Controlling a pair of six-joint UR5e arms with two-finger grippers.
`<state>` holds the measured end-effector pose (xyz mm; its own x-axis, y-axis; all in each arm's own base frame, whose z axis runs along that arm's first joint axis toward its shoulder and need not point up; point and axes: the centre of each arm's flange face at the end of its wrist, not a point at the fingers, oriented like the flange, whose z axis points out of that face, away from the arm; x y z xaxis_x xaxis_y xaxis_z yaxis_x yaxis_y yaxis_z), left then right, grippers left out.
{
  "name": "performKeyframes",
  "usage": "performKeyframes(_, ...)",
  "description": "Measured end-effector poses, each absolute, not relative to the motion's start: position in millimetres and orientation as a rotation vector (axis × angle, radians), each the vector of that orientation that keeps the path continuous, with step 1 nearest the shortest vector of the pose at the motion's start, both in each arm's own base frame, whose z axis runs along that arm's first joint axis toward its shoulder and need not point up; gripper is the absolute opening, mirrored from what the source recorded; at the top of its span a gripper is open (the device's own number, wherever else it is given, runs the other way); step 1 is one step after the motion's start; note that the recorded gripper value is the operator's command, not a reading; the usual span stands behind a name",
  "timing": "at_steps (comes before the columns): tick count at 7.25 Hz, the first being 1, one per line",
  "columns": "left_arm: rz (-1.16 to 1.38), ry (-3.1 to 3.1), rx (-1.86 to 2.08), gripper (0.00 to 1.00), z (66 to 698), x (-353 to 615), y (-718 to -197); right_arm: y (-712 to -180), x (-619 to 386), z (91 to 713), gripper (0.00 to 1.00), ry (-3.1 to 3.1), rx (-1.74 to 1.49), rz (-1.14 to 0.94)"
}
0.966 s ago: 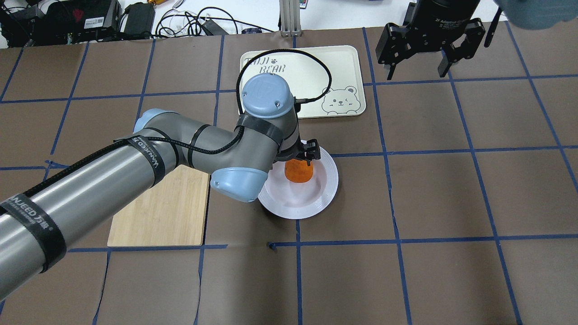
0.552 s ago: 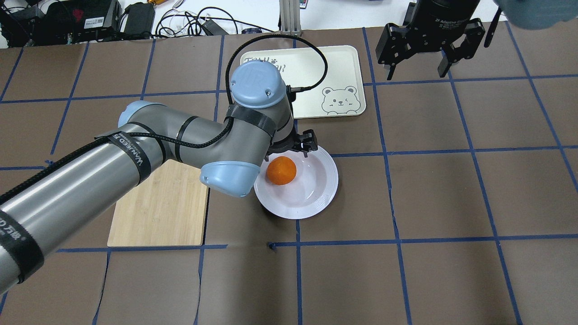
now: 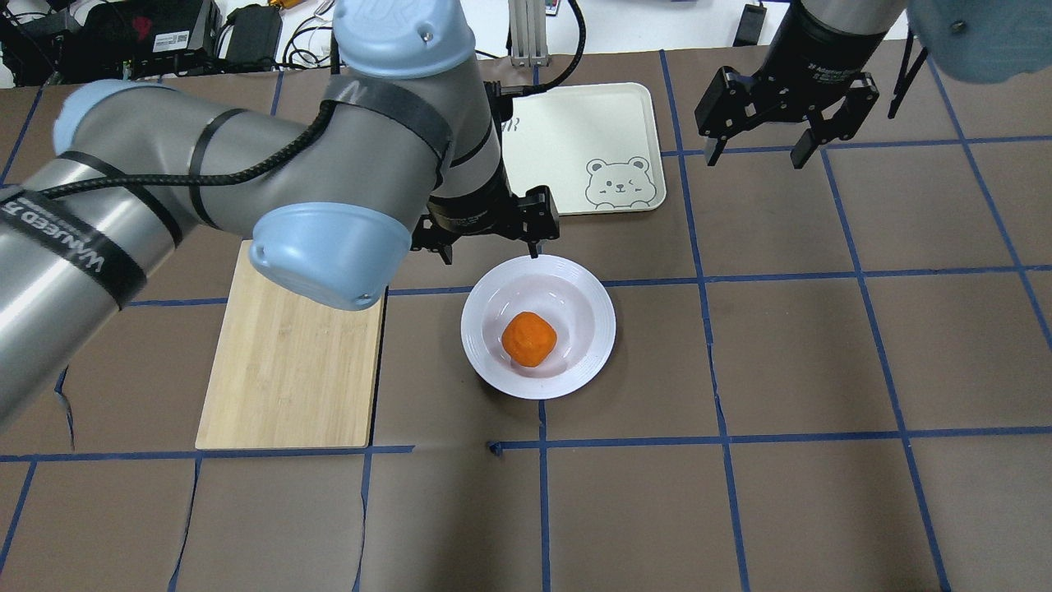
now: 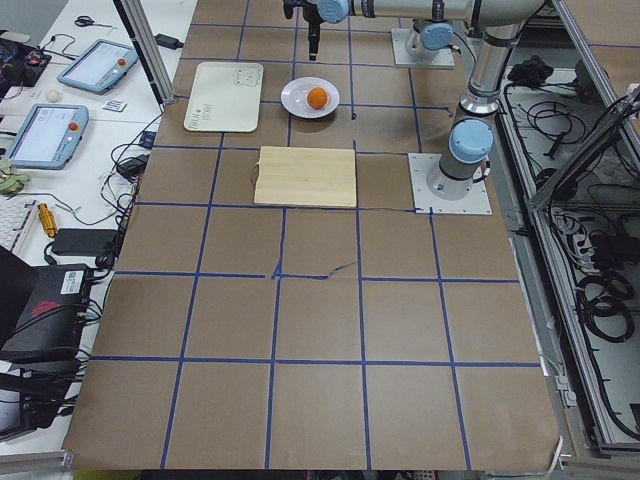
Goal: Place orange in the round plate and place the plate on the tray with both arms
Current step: 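Open the left gripper and lift it away while the right arm reaches toward the plate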
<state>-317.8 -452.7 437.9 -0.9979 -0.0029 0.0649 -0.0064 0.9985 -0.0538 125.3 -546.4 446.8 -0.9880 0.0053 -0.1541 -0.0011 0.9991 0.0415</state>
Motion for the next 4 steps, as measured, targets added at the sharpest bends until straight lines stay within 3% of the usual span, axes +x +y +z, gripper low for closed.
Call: performKeyframes(4, 0.045, -3.089, -0.018, 1.0, 514.8, -298.9, -409.4, -510.6, 161.6, 285.7, 1.0, 2.848, 0.032, -0.119)
